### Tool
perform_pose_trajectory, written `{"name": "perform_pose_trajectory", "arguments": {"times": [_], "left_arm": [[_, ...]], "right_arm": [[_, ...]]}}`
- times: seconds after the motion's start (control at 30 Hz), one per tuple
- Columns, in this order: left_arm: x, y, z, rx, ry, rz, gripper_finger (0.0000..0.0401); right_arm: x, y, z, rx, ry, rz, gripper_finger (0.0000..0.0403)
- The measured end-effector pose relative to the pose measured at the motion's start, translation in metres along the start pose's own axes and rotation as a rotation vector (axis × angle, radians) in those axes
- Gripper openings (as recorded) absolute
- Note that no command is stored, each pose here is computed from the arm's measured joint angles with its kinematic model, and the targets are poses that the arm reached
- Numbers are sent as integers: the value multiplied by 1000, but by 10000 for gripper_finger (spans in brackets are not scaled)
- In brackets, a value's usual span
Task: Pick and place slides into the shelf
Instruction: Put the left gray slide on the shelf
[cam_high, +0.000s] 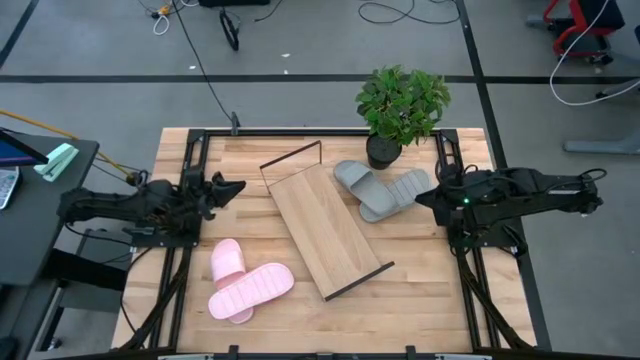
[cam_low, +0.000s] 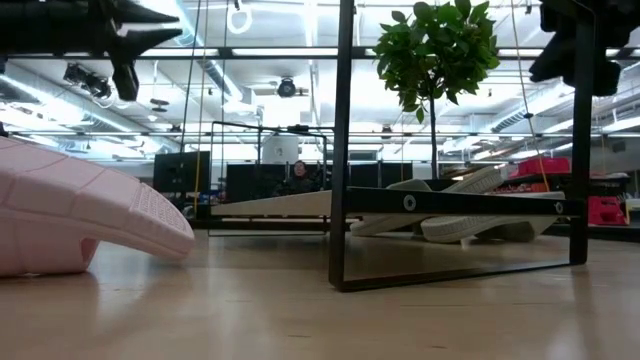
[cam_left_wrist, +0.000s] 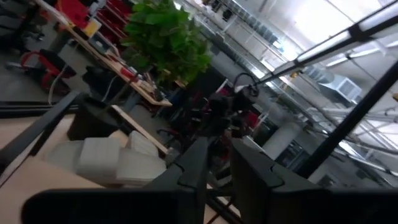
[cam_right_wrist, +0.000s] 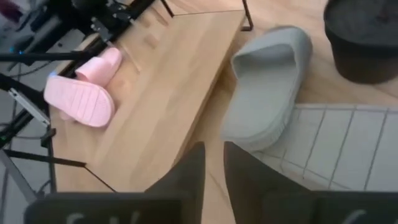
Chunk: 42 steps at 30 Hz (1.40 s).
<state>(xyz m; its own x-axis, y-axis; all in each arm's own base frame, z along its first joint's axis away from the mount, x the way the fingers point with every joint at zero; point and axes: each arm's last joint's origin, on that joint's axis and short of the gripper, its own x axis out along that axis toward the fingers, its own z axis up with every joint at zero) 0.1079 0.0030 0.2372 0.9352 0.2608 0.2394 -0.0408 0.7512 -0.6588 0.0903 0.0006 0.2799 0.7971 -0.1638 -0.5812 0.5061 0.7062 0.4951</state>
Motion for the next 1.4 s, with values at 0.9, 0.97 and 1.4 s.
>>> {"name": "perform_pose_trajectory", "arguments": {"times": [0.9, 0.97, 1.4], "left_arm": [[42, -73, 73, 316, 352, 222, 176], [42, -72, 72, 322, 364, 230, 174], [43, -67, 65, 353, 432, 271, 176]], "right_arm": [[58, 9, -1, 160, -25, -397, 269], [64, 10, 0, 121, -52, -434, 268], [121, 40, 5, -698, -2, -361, 248]]}}
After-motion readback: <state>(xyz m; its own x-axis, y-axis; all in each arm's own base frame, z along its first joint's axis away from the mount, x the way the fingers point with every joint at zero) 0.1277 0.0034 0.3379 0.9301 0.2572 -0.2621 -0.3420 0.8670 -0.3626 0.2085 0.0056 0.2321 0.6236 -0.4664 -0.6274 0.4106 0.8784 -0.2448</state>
